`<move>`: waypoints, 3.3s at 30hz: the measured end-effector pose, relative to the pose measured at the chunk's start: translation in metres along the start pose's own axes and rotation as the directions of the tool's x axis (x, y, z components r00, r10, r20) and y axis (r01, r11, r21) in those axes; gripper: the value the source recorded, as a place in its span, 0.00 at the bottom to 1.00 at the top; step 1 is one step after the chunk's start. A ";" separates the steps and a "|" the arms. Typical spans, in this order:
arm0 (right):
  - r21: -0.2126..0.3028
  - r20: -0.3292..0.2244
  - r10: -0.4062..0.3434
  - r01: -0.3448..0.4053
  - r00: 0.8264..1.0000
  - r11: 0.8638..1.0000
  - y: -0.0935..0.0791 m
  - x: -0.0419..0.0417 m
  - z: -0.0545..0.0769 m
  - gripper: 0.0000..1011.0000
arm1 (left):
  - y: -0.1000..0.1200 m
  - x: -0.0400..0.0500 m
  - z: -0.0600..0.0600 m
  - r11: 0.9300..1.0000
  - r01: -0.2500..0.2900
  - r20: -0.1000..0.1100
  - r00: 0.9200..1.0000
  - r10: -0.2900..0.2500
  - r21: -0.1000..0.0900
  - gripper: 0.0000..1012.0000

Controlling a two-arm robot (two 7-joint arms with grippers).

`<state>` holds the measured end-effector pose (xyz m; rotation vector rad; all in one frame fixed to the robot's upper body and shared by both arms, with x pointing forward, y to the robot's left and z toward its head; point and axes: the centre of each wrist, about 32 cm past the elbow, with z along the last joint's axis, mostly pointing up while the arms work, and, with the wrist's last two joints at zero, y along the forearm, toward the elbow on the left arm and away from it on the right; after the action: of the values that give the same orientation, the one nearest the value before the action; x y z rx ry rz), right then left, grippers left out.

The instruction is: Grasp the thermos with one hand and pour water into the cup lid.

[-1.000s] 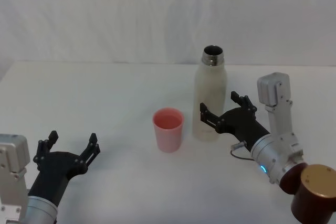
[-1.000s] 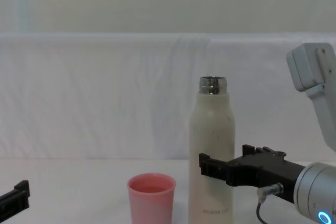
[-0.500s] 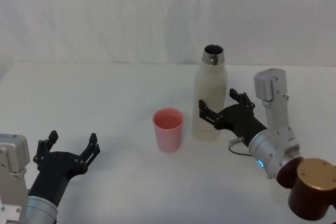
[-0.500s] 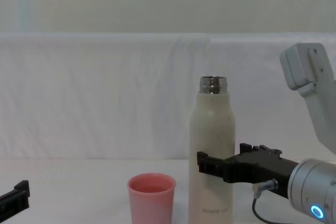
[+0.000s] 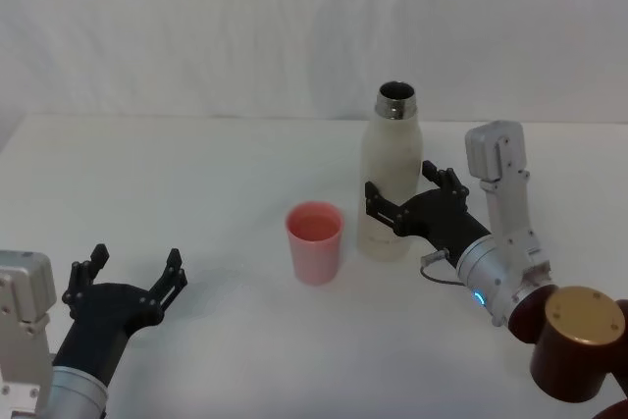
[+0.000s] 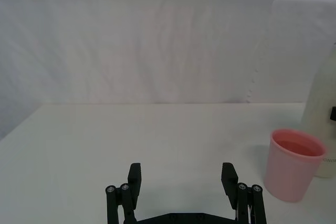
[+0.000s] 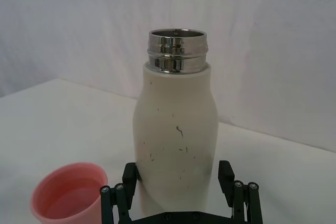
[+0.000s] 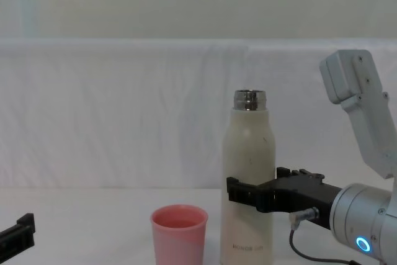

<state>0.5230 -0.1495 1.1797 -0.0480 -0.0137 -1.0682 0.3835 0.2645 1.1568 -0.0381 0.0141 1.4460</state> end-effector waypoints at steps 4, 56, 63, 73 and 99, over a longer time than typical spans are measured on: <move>0.001 -0.003 0.002 -0.002 1.000 1.000 0.002 -0.0014 0.000 0.99 | 0.000 0.0000 0.000 1.000 0.000 0.000 1.000 0.000 0.000 0.99; 0.015 -0.031 -0.016 0.016 0.999 1.000 0.014 -0.0066 -0.002 0.99 | 0.000 0.0000 0.000 1.000 0.000 0.000 1.000 0.000 0.000 0.99; 0.015 -0.031 -0.015 0.015 0.999 1.000 0.014 -0.0065 -0.002 0.99 | 0.000 0.0000 0.000 1.000 0.000 0.000 1.000 0.000 0.000 0.99; 0.015 -0.031 -0.014 0.015 0.999 1.000 0.014 -0.0064 -0.002 0.99 | 0.000 0.0000 0.000 1.000 0.000 0.000 1.000 0.000 0.000 0.99; 0.026 -0.026 -0.030 0.031 0.999 0.999 0.008 -0.0046 0.000 0.94 | 0.000 0.0000 0.000 1.000 0.000 0.000 1.000 0.000 0.000 0.99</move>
<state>0.5281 -0.1415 1.1795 -0.0104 -0.0058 -1.0991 0.3835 0.2645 1.1568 -0.0380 0.0141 1.4460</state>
